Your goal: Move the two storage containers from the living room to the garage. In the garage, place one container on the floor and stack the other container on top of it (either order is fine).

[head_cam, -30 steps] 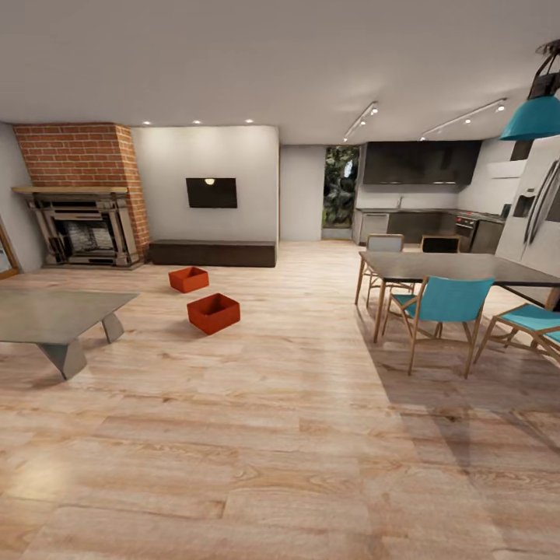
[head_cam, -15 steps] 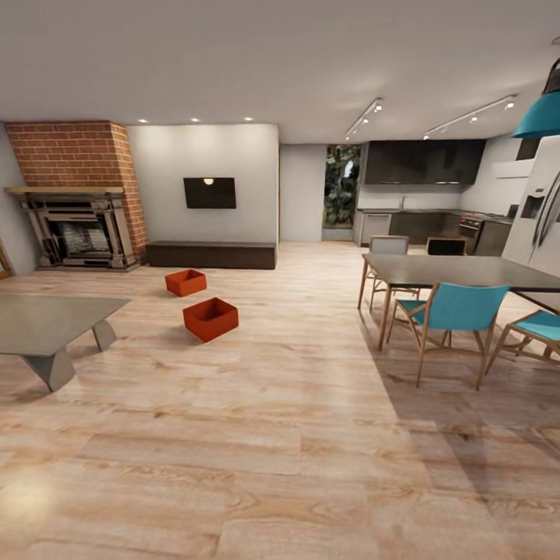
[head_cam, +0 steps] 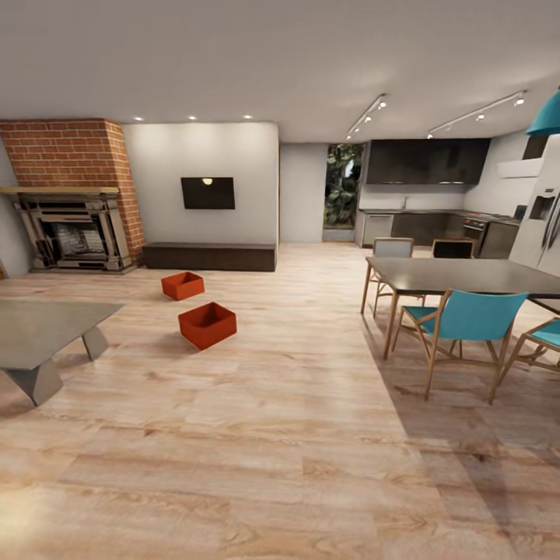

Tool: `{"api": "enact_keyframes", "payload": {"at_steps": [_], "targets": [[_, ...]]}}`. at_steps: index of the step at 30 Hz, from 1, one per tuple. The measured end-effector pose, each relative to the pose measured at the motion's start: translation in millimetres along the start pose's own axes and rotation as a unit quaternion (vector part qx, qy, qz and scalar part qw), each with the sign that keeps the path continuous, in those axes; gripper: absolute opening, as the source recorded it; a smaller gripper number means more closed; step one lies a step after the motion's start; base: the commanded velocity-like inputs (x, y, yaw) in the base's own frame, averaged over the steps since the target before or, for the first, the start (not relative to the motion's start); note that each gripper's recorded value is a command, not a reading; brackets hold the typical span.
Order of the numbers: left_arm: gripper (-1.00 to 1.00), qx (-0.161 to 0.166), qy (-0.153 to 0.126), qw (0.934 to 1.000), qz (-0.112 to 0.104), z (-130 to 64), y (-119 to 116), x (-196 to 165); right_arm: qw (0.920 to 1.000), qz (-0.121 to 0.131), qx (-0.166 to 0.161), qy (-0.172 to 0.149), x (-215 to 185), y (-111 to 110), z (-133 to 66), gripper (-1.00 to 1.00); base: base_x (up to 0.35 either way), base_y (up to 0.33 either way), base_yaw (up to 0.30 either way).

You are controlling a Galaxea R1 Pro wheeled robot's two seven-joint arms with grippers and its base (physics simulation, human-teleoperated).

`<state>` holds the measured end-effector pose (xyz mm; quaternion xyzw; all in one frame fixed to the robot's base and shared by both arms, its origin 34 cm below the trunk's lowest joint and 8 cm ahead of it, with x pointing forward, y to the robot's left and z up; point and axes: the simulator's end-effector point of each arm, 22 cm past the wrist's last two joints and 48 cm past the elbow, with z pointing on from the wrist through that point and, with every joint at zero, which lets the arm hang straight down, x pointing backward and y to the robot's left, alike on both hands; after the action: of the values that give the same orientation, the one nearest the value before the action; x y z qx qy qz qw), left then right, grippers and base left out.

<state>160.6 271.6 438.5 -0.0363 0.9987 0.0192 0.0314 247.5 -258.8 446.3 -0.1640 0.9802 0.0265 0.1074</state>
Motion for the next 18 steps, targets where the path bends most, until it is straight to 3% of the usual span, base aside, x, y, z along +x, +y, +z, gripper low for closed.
{"api": "enact_keyframes", "payload": {"at_steps": [18], "targets": [[1.00, 0.000, 0.001, 1.0000, 0.000, 0.0, 0.6, 0.4, 1.0000, 0.000, 0.000, 0.000, 0.0, 0.2, 0.0, 1.00, 0.324, 0.000, 0.000]]}}
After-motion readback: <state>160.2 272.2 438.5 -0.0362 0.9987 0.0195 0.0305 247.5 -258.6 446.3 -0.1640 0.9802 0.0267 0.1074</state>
